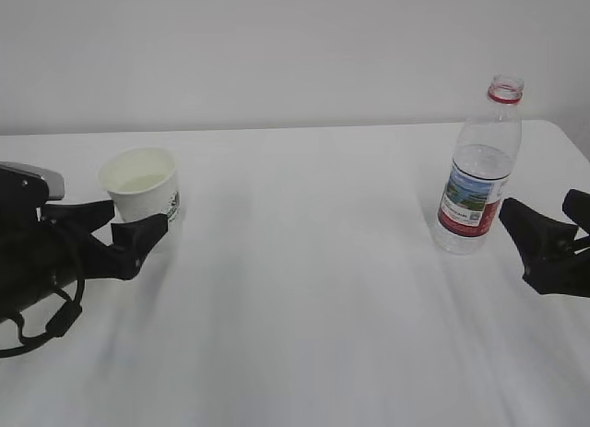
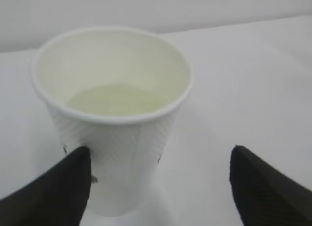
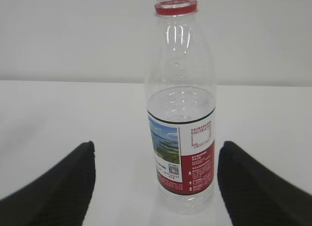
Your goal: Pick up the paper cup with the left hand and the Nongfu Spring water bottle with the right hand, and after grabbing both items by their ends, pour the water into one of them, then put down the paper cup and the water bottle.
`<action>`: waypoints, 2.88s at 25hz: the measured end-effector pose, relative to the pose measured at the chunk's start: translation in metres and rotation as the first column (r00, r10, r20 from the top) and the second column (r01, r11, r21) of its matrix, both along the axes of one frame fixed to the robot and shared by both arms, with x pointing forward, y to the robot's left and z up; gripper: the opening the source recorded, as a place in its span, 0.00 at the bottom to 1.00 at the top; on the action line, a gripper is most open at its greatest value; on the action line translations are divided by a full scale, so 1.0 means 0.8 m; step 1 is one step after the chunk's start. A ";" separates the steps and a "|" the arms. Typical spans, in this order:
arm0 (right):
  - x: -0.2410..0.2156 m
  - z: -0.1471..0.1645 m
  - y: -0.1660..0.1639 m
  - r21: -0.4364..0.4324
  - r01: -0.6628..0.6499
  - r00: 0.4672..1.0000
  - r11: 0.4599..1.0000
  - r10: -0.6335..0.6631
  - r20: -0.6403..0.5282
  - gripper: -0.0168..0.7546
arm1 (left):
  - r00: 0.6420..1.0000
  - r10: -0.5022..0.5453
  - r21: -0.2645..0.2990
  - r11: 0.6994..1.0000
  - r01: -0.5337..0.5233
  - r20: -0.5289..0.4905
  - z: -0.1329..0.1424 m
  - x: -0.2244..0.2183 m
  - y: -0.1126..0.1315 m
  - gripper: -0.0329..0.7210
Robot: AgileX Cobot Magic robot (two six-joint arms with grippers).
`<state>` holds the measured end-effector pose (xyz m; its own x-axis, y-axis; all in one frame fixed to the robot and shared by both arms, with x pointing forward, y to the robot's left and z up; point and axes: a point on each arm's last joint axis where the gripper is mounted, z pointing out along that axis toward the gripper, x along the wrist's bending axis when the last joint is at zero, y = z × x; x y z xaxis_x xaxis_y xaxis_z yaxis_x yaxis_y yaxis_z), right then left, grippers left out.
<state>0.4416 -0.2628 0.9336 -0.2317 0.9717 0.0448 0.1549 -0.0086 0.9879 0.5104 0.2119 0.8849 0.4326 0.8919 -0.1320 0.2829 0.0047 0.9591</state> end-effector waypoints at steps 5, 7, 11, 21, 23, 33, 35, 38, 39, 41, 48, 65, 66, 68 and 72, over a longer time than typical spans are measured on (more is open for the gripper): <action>0.000 0.000 0.001 0.006 -0.007 1.000 1.000 0.007 -0.002 0.79 | 0.996 -0.010 -0.058 0.998 0.015 0.093 0.041 -0.002 -0.002 0.81; -0.001 0.000 0.002 0.038 -0.012 1.000 0.999 0.012 -0.010 0.79 | 0.990 -0.017 -0.076 0.997 0.028 0.138 0.059 -0.004 -0.002 0.80; -0.001 0.000 0.005 0.074 -0.032 0.999 0.997 0.033 -0.021 0.79 | 0.977 -0.065 -0.063 0.995 0.079 0.202 0.089 -0.013 -0.005 0.78; -0.006 0.014 0.006 0.096 -0.052 0.998 0.994 0.050 0.025 0.79 | 0.991 -0.043 0.034 0.999 0.038 0.128 0.127 -0.037 0.006 0.78; -0.008 0.021 0.006 0.091 -0.052 0.998 0.995 0.049 0.032 0.79 | 0.992 -0.031 0.033 0.999 0.027 0.120 0.133 -0.040 0.008 0.78; -0.026 0.065 0.001 0.039 -0.035 0.997 0.999 0.032 0.065 0.79 | 0.989 0.008 0.008 1.000 -0.009 0.150 0.167 -0.061 0.017 0.78; -0.029 0.076 0.000 0.030 -0.027 0.997 0.999 0.025 0.075 0.79 | 0.990 0.021 0.001 1.000 -0.021 0.141 0.171 -0.065 0.019 0.77; -0.034 0.090 -0.002 0.010 -0.019 0.996 1.000 0.018 0.083 0.79 | 0.989 0.037 -0.006 0.999 -0.037 0.142 0.180 -0.072 0.023 0.77; -0.036 0.095 -0.003 -0.002 -0.017 0.997 1.000 0.018 0.081 0.79 | 0.988 0.042 -0.003 0.999 -0.042 0.147 0.184 -0.075 0.024 0.77; -0.040 0.104 -0.004 -0.030 -0.016 0.997 0.999 0.018 0.078 0.79 | 0.987 0.052 -0.002 0.999 -0.052 0.155 0.191 -0.082 0.027 0.77; -0.065 0.138 -0.012 -0.064 0.026 0.993 0.998 -0.018 0.116 0.79 | 0.982 0.109 0.033 0.993 -0.115 0.151 0.212 -0.113 0.043 0.77; -0.135 0.185 -0.037 -0.102 0.165 0.986 0.981 -0.162 0.042 0.79 | 0.954 0.259 0.008 0.965 -0.264 0.153 0.245 -0.200 0.082 0.75; -0.139 0.185 -0.038 -0.101 0.171 0.985 0.980 -0.168 0.035 0.79 | 0.953 0.266 0.006 0.963 -0.270 0.146 0.245 -0.203 0.083 0.75; -0.146 0.184 -0.040 -0.103 0.181 0.984 0.978 -0.179 0.026 0.79 | 0.951 0.280 0.005 0.959 -0.284 0.134 0.244 -0.211 0.087 0.74; -0.163 0.185 -0.045 -0.102 0.204 0.979 0.974 -0.204 0.007 0.79 | 0.945 0.309 -0.003 0.951 -0.310 0.108 0.243 -0.229 0.094 0.74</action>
<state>0.3108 -0.2991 1.0816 -0.0283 0.9980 -0.0564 0.1642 0.0603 0.9846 0.3271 0.2871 1.0791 0.1458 0.9855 -0.0867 0.1666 0.0619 0.9841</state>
